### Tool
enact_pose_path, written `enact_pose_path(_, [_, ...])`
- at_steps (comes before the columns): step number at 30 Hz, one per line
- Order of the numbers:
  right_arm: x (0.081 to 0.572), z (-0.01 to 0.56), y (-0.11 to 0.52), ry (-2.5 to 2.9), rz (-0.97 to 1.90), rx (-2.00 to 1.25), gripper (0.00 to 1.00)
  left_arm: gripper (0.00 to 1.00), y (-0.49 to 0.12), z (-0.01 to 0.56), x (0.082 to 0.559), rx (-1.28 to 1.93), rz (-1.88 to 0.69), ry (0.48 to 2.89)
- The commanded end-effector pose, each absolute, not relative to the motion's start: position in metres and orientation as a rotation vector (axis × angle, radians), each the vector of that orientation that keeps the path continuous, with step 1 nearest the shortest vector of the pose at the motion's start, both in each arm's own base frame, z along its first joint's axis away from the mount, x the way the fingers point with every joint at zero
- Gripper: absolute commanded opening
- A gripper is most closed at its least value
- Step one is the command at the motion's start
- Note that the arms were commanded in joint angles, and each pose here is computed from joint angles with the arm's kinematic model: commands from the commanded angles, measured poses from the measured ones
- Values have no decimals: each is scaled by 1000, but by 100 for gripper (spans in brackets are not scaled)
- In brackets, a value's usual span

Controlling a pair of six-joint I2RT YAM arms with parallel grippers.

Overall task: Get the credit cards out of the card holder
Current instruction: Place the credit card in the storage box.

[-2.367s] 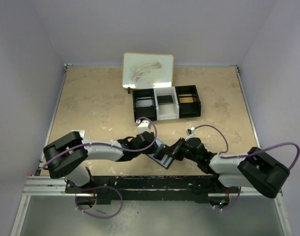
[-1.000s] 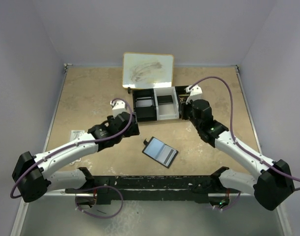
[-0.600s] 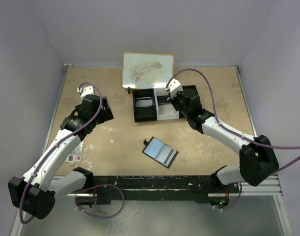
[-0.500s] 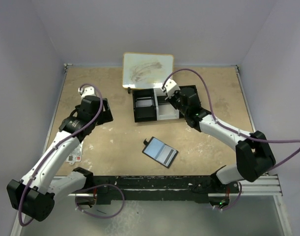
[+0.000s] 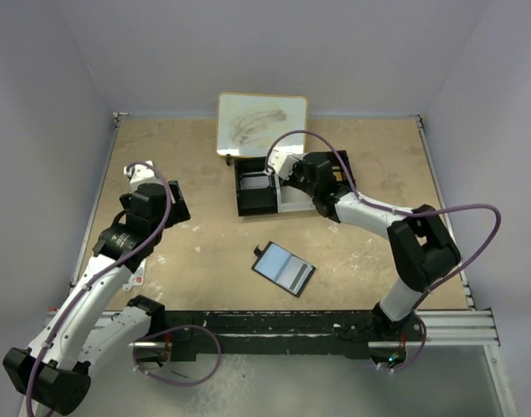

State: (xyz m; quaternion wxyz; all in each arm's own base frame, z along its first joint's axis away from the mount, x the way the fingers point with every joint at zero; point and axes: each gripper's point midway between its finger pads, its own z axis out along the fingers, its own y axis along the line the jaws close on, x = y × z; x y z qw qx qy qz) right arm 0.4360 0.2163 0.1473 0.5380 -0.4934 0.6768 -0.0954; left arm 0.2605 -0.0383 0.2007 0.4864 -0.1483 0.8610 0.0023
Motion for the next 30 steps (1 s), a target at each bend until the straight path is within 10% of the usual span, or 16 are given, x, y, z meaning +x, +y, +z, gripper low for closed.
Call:
enact_pose_path(1, [454, 160, 231, 1505, -272, -1234, 0, 85, -31, 202, 268, -381, 62, 2073])
enact_pose_path(30, [491, 99, 227, 1616, -453, -1375, 3, 84, -20, 199, 268, -418, 152, 2078])
